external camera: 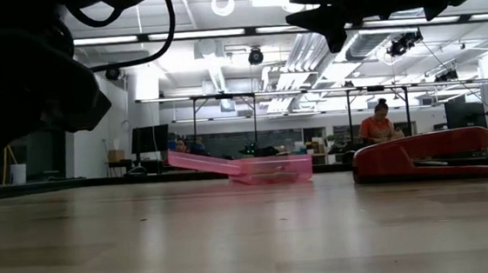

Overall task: Pack school essentials
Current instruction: Put the yellow pen into the pink supply box

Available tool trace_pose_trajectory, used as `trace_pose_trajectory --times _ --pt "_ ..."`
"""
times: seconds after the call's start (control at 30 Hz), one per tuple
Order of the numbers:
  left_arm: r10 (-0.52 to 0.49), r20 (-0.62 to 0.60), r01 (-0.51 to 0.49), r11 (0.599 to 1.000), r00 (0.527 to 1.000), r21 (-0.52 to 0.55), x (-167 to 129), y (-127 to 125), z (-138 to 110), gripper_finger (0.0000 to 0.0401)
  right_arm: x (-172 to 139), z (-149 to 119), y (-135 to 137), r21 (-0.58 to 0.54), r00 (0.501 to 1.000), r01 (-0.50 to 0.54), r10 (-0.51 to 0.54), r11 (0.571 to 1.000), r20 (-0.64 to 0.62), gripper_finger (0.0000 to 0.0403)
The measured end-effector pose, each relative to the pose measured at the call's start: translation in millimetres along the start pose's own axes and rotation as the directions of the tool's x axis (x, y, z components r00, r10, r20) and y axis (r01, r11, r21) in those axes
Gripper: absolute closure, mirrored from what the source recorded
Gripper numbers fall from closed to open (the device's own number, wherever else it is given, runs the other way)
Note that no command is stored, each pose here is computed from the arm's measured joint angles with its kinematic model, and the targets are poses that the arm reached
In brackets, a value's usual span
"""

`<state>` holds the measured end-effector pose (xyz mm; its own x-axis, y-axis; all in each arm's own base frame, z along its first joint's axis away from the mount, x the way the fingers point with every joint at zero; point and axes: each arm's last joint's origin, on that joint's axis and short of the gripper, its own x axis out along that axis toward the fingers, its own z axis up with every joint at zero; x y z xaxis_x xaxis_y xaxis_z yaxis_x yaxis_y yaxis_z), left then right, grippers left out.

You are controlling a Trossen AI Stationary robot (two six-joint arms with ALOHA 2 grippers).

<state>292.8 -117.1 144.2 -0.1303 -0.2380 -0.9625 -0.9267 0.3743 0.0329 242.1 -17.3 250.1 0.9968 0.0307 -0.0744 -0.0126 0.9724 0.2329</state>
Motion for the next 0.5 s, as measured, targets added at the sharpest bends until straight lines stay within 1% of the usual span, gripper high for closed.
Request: trace_pose_trajectory --times 0.13,0.3,0.4,0.5 --pt "0.003 0.003 -0.003 1.000 1.000 0.022 0.0 0.3 0.2 0.0286 0.0 0.0 0.0 -0.001 1.000 0.000 0.000 1.000 0.000 0.0231" --pt "0.002 0.003 -0.002 1.000 1.000 0.021 3.7 1.9 0.3 0.0286 0.0 0.0 0.0 -0.008 1.000 0.000 0.000 1.000 0.000 0.0231" --pt "0.013 -0.037 -0.012 1.000 0.999 0.006 13.0 7.8 0.1 0.0286 0.0 0.0 0.0 -0.011 1.000 0.000 0.000 1.000 0.000 0.0231" --pt "0.010 -0.061 -0.010 1.000 0.998 0.003 15.4 9.7 0.3 0.0286 0.0 0.0 0.0 -0.026 1.000 0.000 0.000 1.000 0.000 0.0231"
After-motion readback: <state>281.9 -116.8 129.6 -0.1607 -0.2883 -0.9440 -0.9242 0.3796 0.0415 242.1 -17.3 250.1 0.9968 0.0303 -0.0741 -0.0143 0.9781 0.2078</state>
